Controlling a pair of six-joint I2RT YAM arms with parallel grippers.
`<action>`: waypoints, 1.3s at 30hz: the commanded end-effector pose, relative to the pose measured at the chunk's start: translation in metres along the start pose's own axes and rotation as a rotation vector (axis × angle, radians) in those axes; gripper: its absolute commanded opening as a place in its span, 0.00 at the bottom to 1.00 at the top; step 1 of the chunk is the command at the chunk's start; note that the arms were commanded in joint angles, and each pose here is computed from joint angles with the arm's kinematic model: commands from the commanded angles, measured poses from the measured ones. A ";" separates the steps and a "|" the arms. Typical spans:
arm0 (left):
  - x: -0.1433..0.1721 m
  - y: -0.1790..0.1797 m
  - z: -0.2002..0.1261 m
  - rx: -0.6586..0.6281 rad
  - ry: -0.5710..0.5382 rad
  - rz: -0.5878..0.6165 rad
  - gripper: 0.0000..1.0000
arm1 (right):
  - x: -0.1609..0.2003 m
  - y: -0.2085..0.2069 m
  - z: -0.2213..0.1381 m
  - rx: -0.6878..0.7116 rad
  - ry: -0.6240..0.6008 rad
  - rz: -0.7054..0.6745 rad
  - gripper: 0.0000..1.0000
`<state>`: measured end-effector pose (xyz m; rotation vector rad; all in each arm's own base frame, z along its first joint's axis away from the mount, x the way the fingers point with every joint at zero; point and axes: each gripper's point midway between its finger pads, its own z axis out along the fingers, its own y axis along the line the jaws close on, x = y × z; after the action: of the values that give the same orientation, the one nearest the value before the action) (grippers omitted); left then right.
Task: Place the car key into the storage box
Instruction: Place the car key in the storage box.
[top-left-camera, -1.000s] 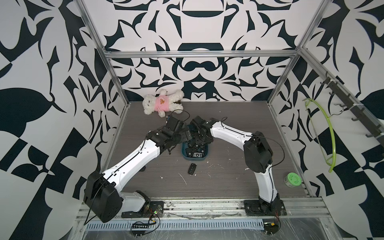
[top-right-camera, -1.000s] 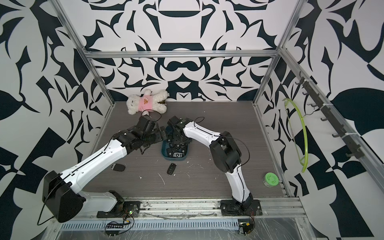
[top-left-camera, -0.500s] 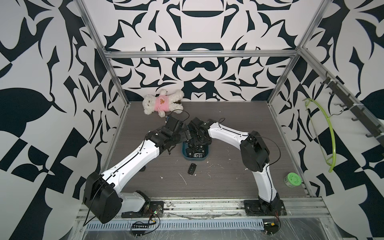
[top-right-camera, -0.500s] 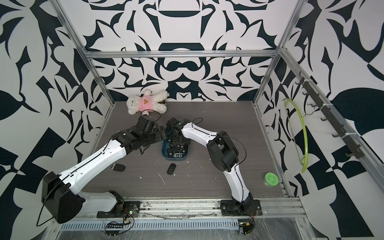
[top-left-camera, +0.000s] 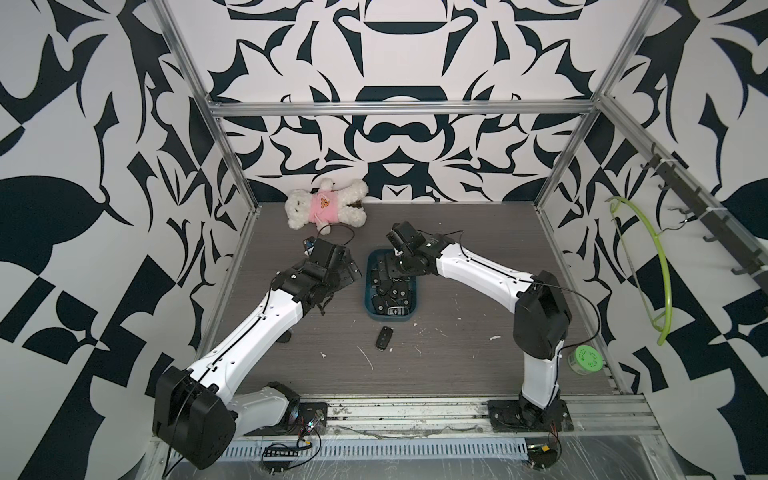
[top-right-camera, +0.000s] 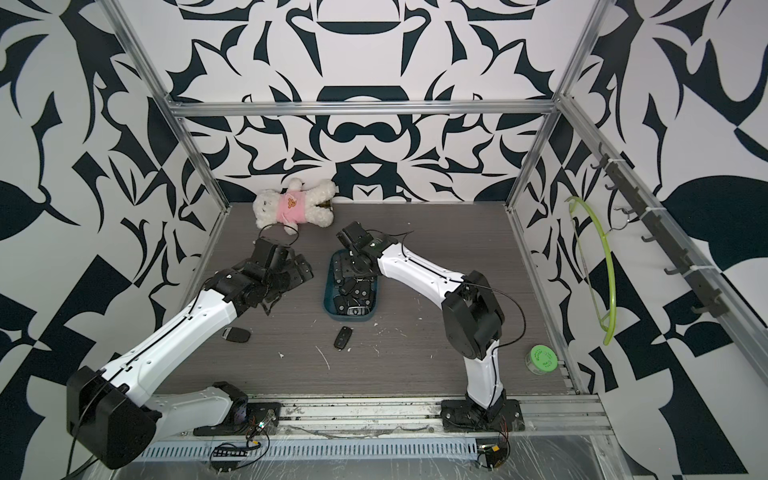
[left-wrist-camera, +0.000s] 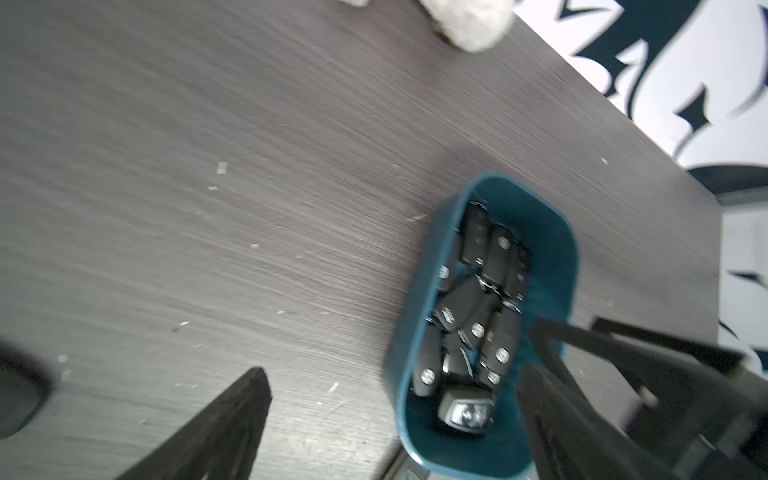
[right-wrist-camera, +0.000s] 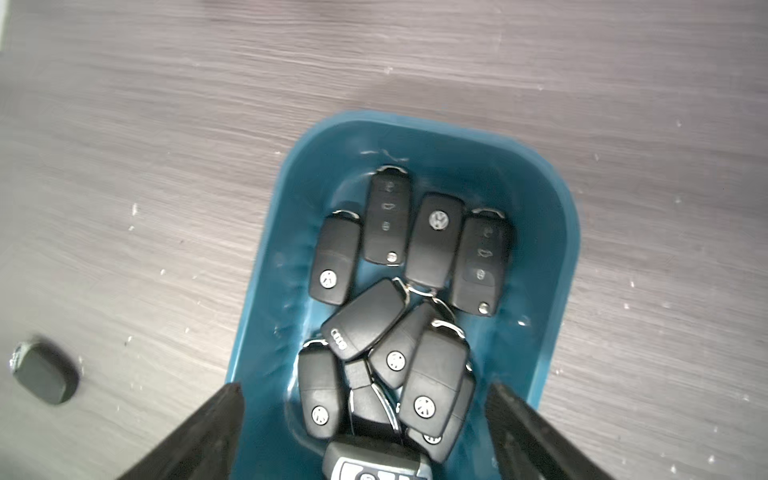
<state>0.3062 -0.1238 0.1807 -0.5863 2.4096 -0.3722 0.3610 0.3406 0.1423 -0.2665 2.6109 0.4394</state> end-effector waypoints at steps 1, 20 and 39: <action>0.002 0.031 -0.001 -0.071 0.008 -0.081 0.99 | -0.010 0.021 -0.020 -0.097 -0.069 -0.041 1.00; 0.025 0.188 0.008 -0.455 0.110 -0.495 0.97 | -0.001 0.086 -0.040 -0.366 -0.096 -0.189 1.00; 0.039 0.248 0.040 -0.611 0.198 -0.549 0.80 | 0.008 0.093 -0.031 -0.383 -0.057 -0.193 1.00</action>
<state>0.2197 0.0649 0.0358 -1.5900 2.4930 0.1247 0.3146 0.4112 0.1759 -0.6070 2.4393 0.8439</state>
